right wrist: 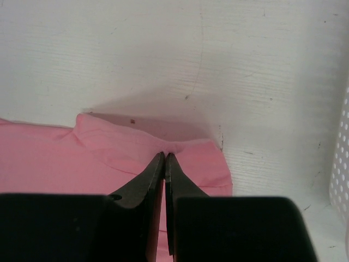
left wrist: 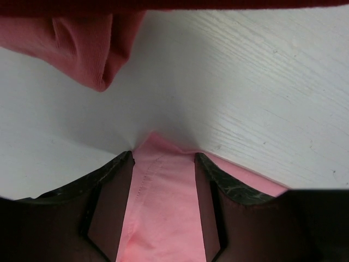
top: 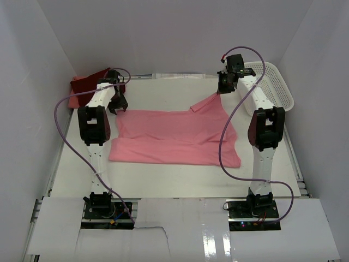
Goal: Fold and stack the t-shirts
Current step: Grap the side of the flattened tshirt furthest away from the robot with both arms
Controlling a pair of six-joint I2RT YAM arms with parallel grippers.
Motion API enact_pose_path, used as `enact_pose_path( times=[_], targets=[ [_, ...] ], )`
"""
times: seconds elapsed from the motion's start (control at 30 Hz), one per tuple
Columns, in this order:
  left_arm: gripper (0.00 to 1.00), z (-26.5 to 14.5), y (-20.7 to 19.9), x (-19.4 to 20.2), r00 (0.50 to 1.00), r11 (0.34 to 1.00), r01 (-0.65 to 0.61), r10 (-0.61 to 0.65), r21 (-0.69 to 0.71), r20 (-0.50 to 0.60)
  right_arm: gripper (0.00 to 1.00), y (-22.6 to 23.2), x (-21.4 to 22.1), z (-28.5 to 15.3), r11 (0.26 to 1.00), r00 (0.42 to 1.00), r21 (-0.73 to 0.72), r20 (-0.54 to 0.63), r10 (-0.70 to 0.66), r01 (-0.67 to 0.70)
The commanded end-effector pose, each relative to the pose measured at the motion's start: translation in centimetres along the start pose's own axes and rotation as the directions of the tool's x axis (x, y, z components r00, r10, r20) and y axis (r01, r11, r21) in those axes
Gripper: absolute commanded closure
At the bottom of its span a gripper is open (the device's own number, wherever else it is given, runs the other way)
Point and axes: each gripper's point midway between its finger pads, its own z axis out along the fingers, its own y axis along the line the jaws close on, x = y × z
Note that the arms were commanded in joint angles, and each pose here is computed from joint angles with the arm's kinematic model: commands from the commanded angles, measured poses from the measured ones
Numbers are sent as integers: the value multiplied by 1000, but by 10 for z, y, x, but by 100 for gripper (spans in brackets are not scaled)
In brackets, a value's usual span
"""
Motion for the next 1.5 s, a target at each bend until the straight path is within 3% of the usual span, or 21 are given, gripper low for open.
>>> enact_pose_path(
  times=[0.0, 0.17, 0.43, 0.6, 0.77, 0.87, 0.97, 1.1, 1.47],
  targets=[
    [40, -23, 4, -23, 997, 1000, 16, -14, -19, 82, 92, 7, -19, -26, 1000, 998, -24, 64, -19, 20],
    [41, -13, 1, -27, 996, 1000, 13, -11, -23, 84, 92, 6, -16, -24, 999, 998, -25, 56, -18, 20],
    [53, 5, -3, -23, 998, 1000, 3, -2, -19, 59, 92, 7, -17, -26, 999, 998, -25, 61, -22, 23],
    [54, 11, -4, -11, 1000, 1000, -1, 1, -12, 24, 92, 6, -18, -26, 1000, 998, -20, 63, -22, 23],
    [74, 7, -3, -13, 999, 1000, -3, 4, -11, 37, 92, 6, -16, -24, 1000, 998, -23, 56, -19, 21],
    [72, 4, -4, -13, 999, 1000, 0, 0, 1, 35, 92, 6, -14, -22, 1000, 999, -22, 50, -17, 18],
    [65, -2, -4, -13, 999, 1000, 2, -2, 5, 40, 92, 6, -14, -21, 1000, 999, -22, 47, -18, 19],
    [49, -8, 1, -19, 998, 1000, 7, -6, -22, 64, 92, 7, -12, -21, 999, 999, -28, 42, -16, 17],
    [52, -20, 2, -12, 998, 1000, 17, -16, -7, 54, 92, 7, -8, -20, 999, 999, -30, 31, -15, 16]
  ],
)
